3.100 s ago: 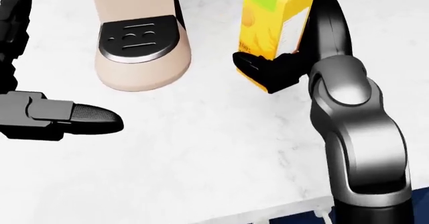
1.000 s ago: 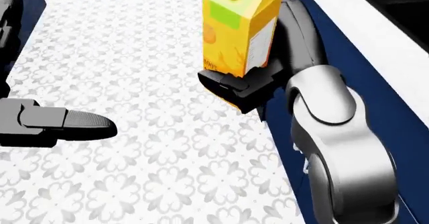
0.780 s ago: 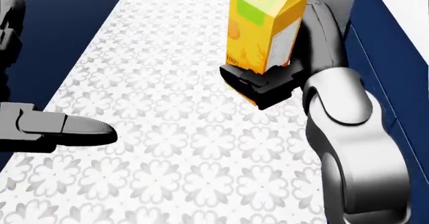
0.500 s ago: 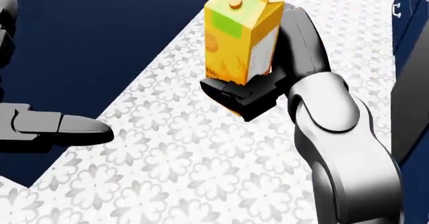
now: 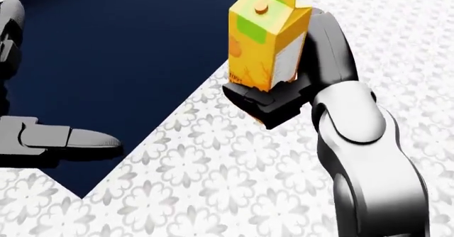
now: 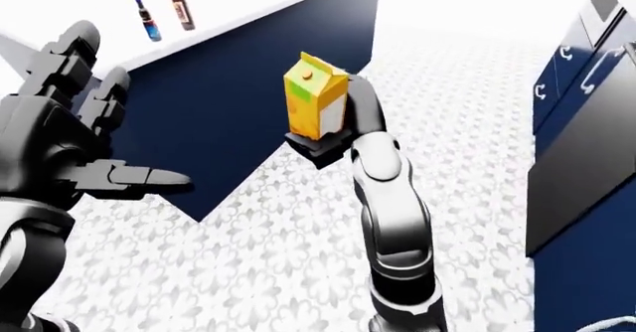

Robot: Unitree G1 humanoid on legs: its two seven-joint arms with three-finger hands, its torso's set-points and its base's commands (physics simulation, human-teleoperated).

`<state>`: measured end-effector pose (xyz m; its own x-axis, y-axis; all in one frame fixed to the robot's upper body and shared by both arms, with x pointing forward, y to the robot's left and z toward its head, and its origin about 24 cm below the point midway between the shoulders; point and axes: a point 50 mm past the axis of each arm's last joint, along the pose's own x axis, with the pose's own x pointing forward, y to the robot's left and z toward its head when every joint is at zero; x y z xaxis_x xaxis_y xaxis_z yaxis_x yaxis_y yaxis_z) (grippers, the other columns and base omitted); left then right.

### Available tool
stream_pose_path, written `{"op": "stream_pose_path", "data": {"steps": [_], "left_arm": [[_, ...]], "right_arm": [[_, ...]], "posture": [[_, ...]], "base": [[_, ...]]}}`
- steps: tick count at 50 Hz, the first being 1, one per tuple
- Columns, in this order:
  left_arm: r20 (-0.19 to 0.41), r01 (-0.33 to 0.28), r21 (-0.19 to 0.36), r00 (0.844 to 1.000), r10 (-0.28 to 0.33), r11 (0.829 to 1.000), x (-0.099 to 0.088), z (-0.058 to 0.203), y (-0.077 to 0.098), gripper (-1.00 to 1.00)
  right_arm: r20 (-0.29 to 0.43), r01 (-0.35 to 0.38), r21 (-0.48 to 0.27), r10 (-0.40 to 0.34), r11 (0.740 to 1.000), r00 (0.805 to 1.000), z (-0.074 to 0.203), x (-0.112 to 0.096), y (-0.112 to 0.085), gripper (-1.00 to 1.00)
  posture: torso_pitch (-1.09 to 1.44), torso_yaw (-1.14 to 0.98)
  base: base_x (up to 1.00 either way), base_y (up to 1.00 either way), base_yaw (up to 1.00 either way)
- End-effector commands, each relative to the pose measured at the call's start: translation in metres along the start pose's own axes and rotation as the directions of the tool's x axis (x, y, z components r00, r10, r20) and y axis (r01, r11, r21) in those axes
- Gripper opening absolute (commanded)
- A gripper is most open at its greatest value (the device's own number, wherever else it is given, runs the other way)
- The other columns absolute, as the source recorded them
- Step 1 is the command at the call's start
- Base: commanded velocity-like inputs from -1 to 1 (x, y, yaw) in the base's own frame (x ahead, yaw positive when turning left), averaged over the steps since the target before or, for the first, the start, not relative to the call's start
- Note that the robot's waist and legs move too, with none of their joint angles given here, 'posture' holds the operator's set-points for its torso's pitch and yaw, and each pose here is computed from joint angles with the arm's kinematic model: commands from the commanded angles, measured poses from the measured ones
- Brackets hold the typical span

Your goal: Move the drinks to the dining counter.

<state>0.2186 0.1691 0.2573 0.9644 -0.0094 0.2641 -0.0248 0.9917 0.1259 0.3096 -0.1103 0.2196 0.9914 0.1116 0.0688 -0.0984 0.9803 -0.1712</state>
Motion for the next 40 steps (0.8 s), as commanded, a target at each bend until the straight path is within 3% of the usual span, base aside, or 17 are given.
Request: {"op": "stream_pose_path", "data": {"steps": [1,19,40], "left_arm": [[0.093,0.014,0.003,0.996,-0.014,1.000,-0.0019,0.0138,-0.0030,1.00],[0.089,0.020,0.003,0.996,-0.020,1.000,-0.0028,0.0112,-0.0050,1.00],[0.094,0.023,0.001,0.995,-0.023,1.000,-0.0044,0.0130,-0.0069,1.00]], "right_arm": [[0.219,0.057,0.012,-0.059,0.998,0.974,0.0398,-0.0095,-0.0119,-1.00],[0.212,0.092,0.037,-0.098,0.995,0.972,0.0383,-0.0103,-0.0190,-1.00],[0.218,0.096,0.043,-0.104,0.994,0.971,0.0397,-0.0133,-0.0205,-1.00]], "posture": [[0.00,0.00],[0.00,0.00],[0.00,0.00]], "base": [[1.00,0.08,0.00],[0.99,-0.39,0.00],[0.69,-0.90,0.00]]}}
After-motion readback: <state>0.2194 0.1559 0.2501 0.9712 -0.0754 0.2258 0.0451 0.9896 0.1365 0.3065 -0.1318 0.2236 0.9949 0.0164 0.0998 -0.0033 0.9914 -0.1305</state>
